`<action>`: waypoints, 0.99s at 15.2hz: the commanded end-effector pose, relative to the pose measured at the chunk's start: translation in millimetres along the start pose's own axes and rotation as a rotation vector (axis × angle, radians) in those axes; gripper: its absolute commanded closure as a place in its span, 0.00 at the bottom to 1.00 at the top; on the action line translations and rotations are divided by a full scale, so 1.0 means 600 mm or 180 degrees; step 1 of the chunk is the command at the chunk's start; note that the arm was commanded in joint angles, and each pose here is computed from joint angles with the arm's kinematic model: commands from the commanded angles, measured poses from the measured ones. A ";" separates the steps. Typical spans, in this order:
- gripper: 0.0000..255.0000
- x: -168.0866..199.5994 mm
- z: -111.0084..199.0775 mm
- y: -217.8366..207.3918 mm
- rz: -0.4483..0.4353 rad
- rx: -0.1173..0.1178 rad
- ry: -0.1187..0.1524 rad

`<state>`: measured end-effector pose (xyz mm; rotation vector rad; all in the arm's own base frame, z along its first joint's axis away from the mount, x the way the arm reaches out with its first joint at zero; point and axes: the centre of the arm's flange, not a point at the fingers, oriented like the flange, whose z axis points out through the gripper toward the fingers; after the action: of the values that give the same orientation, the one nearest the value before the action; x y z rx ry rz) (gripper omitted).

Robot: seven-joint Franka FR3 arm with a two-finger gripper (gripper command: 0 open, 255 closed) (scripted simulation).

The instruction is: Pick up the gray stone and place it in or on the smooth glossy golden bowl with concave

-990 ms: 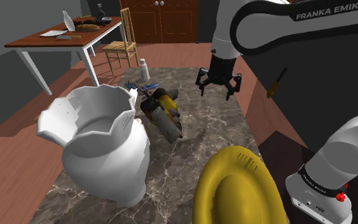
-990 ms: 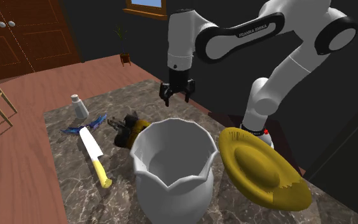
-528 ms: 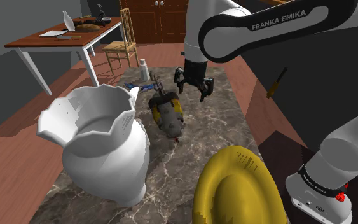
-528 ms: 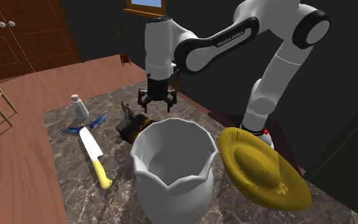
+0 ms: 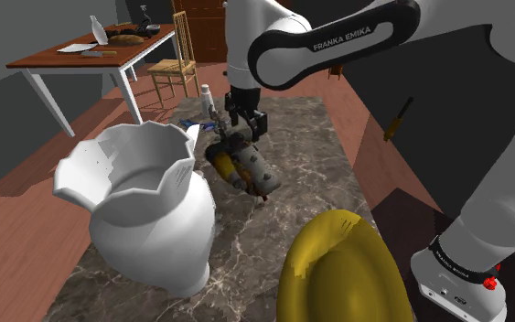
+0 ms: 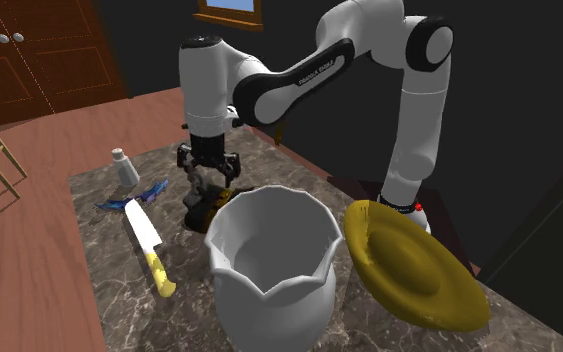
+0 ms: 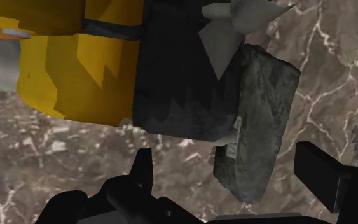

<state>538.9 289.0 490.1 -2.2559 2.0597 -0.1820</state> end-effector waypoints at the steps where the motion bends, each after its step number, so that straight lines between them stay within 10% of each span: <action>1: 0.00 -0.004 0.014 -0.017 0.0108 0.0016 0.0019; 15: 0.00 -0.003 0.072 -0.017 0.0108 0.0016 0.0019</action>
<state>555.7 290.0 449.7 -2.2168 2.0983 -0.1939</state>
